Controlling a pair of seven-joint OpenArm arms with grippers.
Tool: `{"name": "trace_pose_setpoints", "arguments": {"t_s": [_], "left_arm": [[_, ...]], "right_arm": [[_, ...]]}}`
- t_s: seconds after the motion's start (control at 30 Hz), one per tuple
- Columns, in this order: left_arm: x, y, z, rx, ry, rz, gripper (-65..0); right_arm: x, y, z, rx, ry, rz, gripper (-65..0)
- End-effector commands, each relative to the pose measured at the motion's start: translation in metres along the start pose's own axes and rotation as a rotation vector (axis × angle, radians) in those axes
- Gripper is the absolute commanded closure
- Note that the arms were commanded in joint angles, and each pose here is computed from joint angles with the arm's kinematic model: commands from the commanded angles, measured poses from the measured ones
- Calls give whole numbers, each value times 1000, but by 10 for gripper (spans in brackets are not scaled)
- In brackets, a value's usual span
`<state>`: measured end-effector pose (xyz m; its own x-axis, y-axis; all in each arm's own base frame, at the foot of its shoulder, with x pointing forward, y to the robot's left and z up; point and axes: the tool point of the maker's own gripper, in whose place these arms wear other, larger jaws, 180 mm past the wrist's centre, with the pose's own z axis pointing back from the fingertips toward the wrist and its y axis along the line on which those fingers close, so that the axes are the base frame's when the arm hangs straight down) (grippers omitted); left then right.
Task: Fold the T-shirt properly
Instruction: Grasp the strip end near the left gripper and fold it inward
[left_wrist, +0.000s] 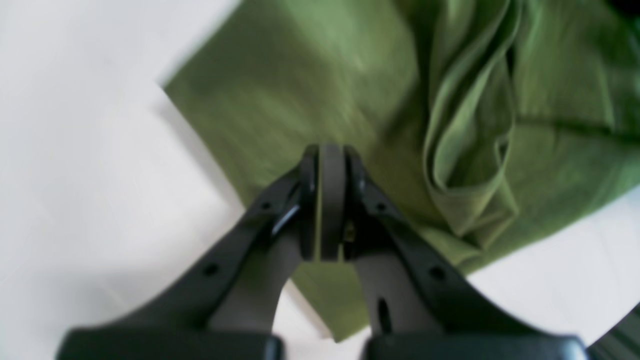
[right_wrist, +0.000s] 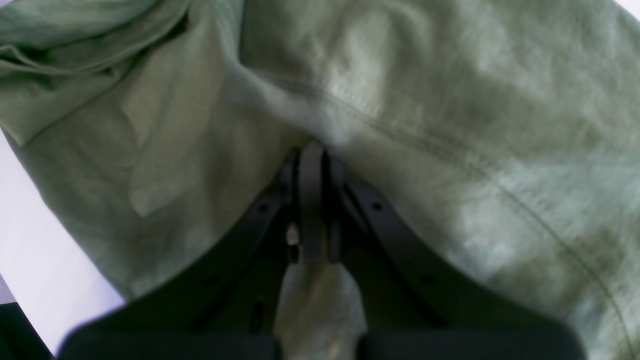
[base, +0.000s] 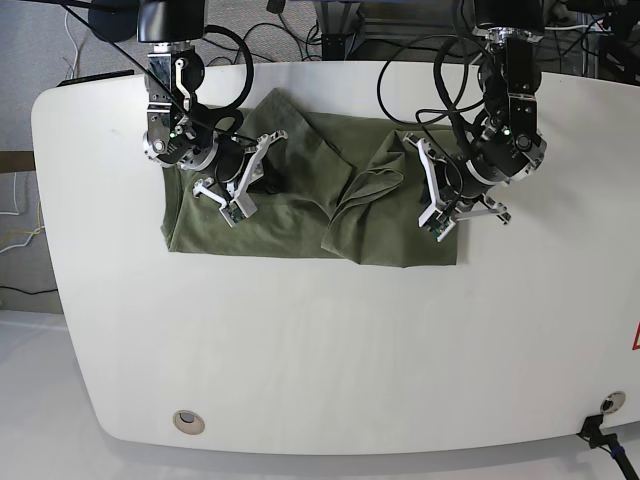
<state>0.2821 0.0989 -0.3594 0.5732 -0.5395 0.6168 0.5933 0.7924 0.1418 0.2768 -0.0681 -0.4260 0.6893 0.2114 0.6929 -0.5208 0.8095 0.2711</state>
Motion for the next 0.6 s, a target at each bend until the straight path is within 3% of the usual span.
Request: {"name": "trace_pose_setpoints", "arguments": {"t_s": [0.0, 0.27, 0.57], "left_arm": [[5, 3, -1, 8, -19, 1, 0], [-7, -30, -21, -88, 18, 62, 0], [46, -121, -24, -287, -87, -61, 0]], "right_arm": [[-11, -3, 1, -15, 58, 16, 0], [-11, -2, 1, -12, 55, 11, 0], [-10, -3, 1, -12, 53, 10, 0]]}}
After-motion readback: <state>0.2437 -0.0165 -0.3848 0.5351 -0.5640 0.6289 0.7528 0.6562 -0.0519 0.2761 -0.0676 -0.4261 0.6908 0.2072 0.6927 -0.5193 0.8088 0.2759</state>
